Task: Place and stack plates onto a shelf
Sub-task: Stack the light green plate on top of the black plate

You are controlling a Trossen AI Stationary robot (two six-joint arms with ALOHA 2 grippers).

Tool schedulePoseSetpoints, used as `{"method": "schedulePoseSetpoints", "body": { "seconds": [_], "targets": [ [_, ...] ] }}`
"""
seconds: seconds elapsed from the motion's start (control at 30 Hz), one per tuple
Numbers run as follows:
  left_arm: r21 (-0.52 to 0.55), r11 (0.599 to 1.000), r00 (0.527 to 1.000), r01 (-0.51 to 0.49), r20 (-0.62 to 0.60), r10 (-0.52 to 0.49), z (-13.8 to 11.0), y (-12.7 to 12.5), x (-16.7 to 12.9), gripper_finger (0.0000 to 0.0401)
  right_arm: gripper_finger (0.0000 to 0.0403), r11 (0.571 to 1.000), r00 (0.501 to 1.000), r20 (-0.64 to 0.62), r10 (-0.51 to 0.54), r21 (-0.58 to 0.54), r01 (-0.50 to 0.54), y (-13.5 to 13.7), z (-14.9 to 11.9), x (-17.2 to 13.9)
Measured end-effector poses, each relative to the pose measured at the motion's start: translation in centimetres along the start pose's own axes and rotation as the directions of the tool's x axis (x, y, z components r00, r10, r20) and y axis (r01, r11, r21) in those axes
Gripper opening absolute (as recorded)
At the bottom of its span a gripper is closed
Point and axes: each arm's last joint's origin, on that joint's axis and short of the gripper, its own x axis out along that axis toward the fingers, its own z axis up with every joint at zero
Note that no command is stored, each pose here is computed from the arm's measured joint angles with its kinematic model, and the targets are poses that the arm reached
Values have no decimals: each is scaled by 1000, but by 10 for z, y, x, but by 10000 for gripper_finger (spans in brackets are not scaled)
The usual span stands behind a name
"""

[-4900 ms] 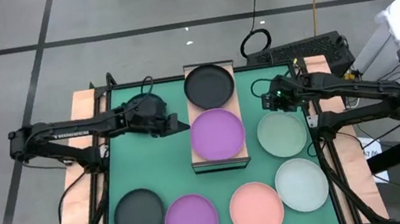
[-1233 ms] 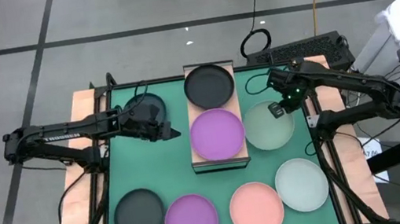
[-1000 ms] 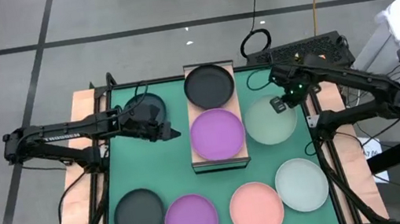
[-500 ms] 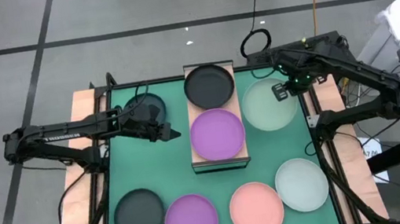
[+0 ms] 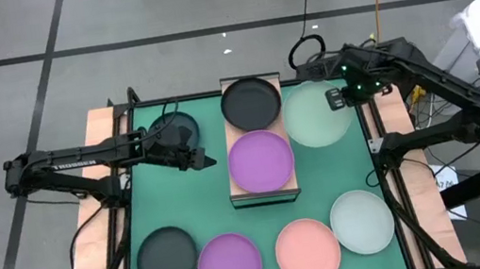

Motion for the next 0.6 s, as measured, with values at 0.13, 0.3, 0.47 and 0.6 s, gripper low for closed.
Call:
{"method": "schedulePoseSetpoints", "body": {
  "seconds": [0.13,0.3,0.47,0.6],
  "targets": [
    [-1,1000,1000,0,0,0,0,0,0,250,0,994,993,61,105,23,-107,7,6,-4],
    [-2,1000,1000,0,0,0,0,0,0,250,0,965,946,206,250,29,-261,23,22,-7],
    [1,1000,1000,-1,0,1,0,0,0,250,0,937,883,338,326,11,-350,39,42,-5],
    [0,1000,1000,-1,0,1,0,0,0,250,0,918,844,392,366,-2,-397,51,58,1]
  ]
}}
